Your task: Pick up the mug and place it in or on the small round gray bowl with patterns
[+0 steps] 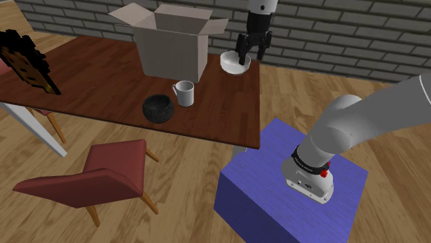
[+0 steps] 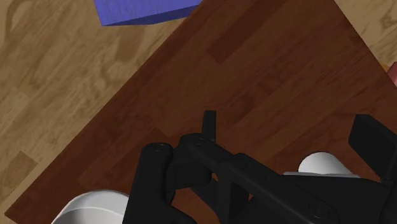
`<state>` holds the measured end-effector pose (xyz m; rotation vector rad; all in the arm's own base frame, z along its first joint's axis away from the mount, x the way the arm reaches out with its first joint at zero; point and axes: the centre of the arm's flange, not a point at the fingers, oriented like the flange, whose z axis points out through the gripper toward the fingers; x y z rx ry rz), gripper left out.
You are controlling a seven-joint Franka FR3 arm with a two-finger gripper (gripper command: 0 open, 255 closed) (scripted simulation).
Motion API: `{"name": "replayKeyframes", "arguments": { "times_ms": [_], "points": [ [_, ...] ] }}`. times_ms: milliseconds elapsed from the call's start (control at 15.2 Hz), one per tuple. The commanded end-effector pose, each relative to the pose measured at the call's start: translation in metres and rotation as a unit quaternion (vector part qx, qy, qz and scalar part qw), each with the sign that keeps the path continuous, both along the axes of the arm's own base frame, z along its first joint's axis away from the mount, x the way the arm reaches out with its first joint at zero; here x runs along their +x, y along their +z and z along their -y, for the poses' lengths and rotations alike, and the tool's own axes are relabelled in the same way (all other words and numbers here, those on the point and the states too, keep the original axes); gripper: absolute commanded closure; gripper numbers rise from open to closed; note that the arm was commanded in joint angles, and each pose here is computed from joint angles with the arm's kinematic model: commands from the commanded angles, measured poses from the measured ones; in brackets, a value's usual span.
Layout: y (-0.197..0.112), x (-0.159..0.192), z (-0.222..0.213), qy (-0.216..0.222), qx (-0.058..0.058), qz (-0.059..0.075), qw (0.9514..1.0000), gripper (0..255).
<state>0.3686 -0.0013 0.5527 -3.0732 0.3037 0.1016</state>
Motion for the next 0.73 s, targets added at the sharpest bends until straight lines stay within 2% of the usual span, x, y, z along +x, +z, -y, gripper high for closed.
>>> {"name": "replayKeyframes", "arguments": {
  "times_ms": [0, 660],
  "points": [
    [-0.016, 0.019, -0.009, -0.004, 0.000, 0.004, 1.0000, 0],
    [-0.090, 0.116, -0.051, -0.021, 0.001, 0.018, 0.9996, 0]
  ]
}}
